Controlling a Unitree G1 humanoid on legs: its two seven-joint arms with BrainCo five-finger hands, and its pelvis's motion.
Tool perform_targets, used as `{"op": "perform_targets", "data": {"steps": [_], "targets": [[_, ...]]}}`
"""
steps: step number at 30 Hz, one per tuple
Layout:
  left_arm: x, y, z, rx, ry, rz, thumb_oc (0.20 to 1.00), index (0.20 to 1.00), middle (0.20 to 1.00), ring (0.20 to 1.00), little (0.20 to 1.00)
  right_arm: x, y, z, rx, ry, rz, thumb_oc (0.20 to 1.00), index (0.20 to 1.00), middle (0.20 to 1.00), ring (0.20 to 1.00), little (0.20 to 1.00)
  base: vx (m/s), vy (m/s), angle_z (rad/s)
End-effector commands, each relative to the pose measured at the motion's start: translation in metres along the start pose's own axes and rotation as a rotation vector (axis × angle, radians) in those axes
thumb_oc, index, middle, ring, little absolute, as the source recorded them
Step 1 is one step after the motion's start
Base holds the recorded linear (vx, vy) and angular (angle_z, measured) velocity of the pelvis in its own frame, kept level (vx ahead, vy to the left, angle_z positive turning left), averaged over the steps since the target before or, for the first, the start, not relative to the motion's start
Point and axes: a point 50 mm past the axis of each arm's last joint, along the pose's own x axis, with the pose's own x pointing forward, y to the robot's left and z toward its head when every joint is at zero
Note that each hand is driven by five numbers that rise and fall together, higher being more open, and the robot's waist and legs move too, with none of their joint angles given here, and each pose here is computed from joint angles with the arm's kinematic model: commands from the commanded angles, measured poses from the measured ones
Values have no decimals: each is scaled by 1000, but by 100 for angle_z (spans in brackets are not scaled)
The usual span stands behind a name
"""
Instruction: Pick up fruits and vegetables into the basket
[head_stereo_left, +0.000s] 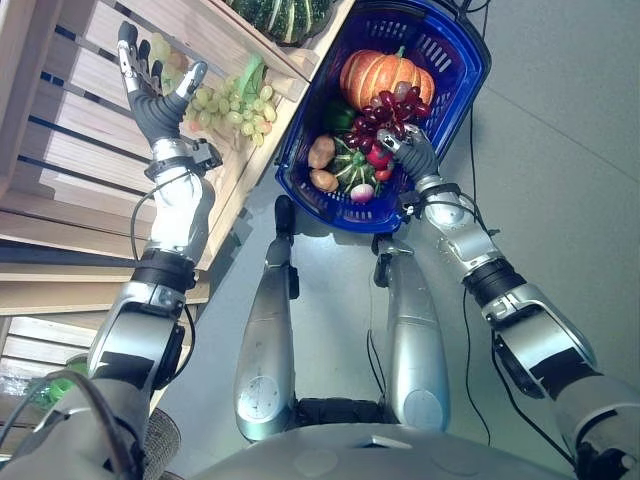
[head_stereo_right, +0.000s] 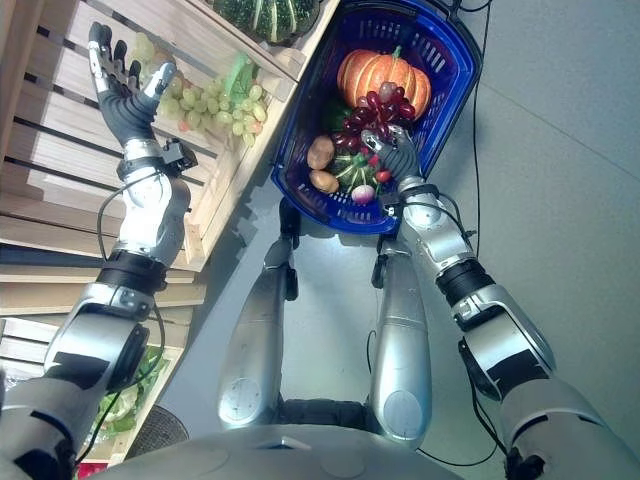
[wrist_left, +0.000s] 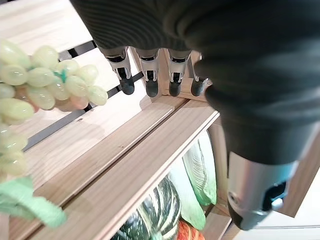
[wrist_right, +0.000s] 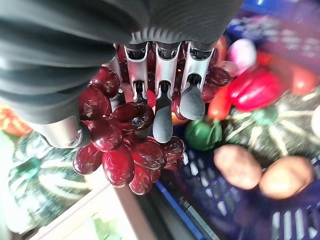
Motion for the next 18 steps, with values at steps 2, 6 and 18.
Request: {"op": "perform_targets", "data": {"steps": [2,6,18], "targets": [[18,-3,16,177,-105,-11,1000,1000,1000,1000,1000,16,-10,37,-3,-125,2,200,200,200,200,200,0,0,0],[32,-6,19,419,-134,-37,1000,1000,1000,1000,1000,28,-33,32,-57,-3,-56,200,200,200,200,200,0,0,0],[50,-13,24,819,-212,-126,1000,1000,1000,1000,1000,46,-65,47,-263,155,-156,269,269,269,269,269,0,0,0]]}}
